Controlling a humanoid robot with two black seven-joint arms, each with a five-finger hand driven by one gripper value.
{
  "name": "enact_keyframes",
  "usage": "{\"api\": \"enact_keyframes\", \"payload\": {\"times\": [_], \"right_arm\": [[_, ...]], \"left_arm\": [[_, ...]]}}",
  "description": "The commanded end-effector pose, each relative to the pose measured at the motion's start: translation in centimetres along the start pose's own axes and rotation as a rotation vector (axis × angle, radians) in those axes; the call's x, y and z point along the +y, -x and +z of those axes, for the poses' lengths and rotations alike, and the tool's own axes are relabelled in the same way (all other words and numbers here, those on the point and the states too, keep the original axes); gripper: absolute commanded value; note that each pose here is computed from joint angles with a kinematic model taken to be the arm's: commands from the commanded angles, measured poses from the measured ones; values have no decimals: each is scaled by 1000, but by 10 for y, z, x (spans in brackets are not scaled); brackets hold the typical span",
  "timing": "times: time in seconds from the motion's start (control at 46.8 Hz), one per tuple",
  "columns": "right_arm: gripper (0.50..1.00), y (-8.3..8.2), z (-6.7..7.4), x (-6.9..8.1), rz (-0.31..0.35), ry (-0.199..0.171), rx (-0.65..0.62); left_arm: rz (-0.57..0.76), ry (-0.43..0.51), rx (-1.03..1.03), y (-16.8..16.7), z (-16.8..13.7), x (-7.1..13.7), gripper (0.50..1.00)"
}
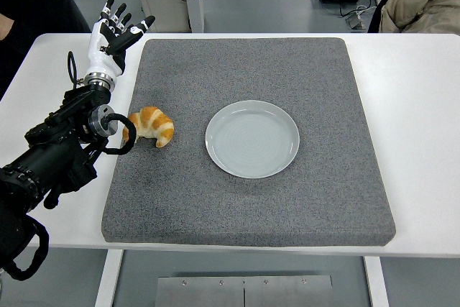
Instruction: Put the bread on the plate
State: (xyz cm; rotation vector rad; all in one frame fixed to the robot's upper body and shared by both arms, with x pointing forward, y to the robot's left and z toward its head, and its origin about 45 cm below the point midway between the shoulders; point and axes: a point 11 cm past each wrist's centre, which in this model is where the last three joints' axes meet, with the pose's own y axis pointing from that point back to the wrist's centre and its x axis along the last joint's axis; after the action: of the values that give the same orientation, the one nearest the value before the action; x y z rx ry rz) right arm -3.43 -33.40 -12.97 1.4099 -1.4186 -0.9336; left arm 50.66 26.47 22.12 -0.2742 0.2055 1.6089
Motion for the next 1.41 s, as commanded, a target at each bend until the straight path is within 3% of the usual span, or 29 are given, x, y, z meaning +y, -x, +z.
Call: {"api": "enact_keyframes", "payload": {"times": [0.0,0.513,0.833,1.218,1.389], "right_arm": [[1000,0,0,0,0,0,0],[1000,0,0,0,-1,0,1],[1000,0,0,0,0,0,0],[1000,0,0,0,-1,0,1],[1000,0,0,0,0,0,0]], "left_arm": [[0,0,0,0,0,0,971],[-8,7,2,0,4,-1,971],[-82,31,12,-9,27,-1,971],[-188,-25,-219,-34,44,11,968],[-280,-13,-404,-36,78,10,966]]}}
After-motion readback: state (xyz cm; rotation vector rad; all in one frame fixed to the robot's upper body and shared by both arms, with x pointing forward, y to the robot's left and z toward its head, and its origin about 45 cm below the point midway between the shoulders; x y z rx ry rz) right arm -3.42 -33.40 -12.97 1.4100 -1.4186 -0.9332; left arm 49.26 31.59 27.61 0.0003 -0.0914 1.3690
